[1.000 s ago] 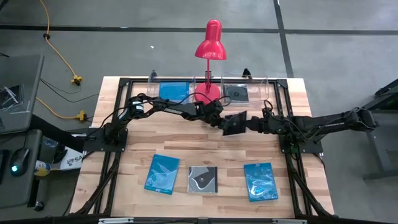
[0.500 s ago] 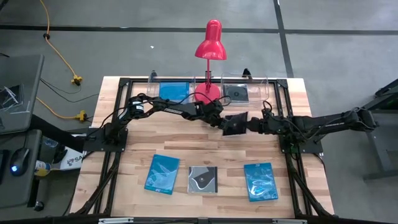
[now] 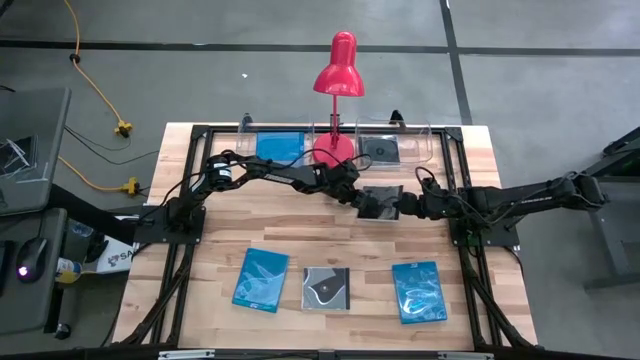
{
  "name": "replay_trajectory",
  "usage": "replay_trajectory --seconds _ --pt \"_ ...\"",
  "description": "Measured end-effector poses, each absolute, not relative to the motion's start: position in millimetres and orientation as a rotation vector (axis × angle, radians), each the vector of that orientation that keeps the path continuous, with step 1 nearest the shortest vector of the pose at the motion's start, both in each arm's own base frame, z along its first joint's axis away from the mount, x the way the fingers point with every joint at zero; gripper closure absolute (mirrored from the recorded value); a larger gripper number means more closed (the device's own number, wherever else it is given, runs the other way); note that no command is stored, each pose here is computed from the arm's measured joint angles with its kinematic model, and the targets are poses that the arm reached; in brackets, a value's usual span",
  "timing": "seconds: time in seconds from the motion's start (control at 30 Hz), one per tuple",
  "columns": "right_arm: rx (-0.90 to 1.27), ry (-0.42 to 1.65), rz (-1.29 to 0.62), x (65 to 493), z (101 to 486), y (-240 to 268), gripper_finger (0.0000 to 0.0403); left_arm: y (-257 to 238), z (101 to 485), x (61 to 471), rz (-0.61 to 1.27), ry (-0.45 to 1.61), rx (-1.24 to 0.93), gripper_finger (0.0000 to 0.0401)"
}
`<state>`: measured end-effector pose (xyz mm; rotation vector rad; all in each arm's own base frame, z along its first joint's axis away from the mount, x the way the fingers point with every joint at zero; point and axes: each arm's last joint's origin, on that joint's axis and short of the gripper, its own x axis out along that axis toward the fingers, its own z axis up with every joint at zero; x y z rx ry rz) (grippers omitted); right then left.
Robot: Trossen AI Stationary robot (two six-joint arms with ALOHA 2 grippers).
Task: Pick & place jewel cases by type
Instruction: Put the right black cd case into the right transparent bin
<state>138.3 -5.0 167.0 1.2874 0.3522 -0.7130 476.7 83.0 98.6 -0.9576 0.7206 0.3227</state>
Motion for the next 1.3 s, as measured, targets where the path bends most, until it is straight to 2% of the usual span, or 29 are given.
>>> replay_trajectory --seconds 0.13,0.27,0.57,0.8,1.3 --pt "1.284 0.398 -0.757 136.5 162.1 -5.0 0.0226 83.0 98.8 476.9 0.324 0.718 -0.957 0.0281" --pt "1.298 0.448 -0.827 136.4 154.3 -5.0 0.0227 82.4 98.4 477.3 0.326 0.716 -0.949 0.0281" --pt "1.304 0.562 -0.887 145.0 138.7 -3.4 0.0209 82.3 97.9 477.3 0.334 0.715 -0.945 0.0282" --pt "1.291 0.508 -0.854 151.9 141.1 -4.0 0.0187 82.2 97.6 477.2 0.338 0.715 -0.943 0.0282" --pt "1.358 0.699 -0.864 147.5 130.3 4.8 0.0162 82.6 97.6 477.3 0.324 0.712 -0.909 0.0281"
